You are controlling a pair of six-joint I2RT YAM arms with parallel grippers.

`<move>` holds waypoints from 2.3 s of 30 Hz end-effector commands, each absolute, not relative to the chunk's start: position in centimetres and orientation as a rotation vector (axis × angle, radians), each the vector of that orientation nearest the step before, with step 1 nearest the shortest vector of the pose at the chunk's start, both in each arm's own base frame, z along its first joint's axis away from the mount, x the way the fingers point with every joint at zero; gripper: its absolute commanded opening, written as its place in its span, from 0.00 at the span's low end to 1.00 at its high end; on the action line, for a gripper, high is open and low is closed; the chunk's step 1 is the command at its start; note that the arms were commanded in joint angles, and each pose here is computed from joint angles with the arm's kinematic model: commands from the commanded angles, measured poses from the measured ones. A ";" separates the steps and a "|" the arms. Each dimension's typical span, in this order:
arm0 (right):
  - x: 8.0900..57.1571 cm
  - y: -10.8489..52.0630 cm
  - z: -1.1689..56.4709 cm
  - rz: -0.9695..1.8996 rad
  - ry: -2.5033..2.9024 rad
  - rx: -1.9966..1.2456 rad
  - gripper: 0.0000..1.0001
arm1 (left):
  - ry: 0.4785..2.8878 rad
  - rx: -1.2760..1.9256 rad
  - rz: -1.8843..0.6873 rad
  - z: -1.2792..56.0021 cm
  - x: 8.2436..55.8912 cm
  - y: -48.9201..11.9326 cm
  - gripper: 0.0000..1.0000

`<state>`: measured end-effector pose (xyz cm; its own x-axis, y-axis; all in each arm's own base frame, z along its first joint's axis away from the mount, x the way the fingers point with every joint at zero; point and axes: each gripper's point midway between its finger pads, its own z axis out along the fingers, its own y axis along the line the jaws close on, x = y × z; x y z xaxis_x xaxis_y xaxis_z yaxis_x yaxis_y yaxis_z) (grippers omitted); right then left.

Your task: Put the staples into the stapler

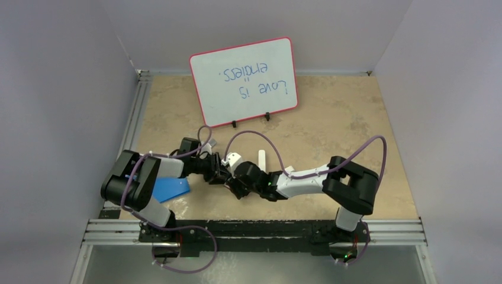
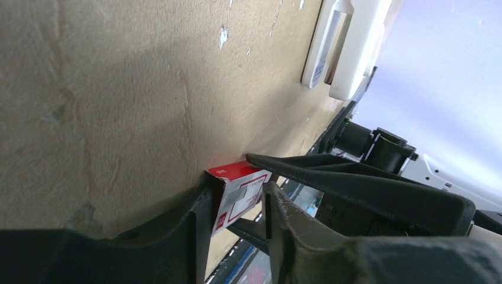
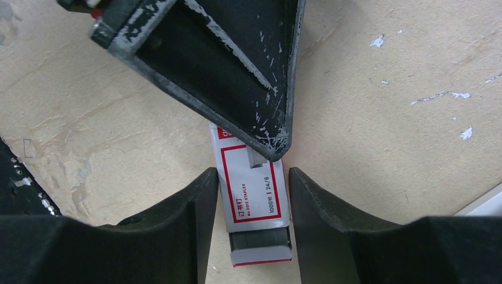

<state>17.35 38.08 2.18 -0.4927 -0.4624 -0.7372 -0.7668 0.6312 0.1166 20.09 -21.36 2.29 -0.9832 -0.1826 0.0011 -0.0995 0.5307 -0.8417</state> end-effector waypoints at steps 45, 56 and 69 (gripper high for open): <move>14.6 39.0 1.9 0.572 1.990 -1.220 0.46 | 2.719 -0.403 -1.027 2.9 21.2 -16.5 0.38; 13.9 39.2 1.5 0.590 2.001 -1.274 0.37 | 2.716 -0.409 -1.050 2.7 20.5 -16.5 0.21; 13.4 39.7 1.1 0.609 1.962 -1.376 0.40 | 2.695 -0.464 -1.093 2.9 18.9 -16.6 0.23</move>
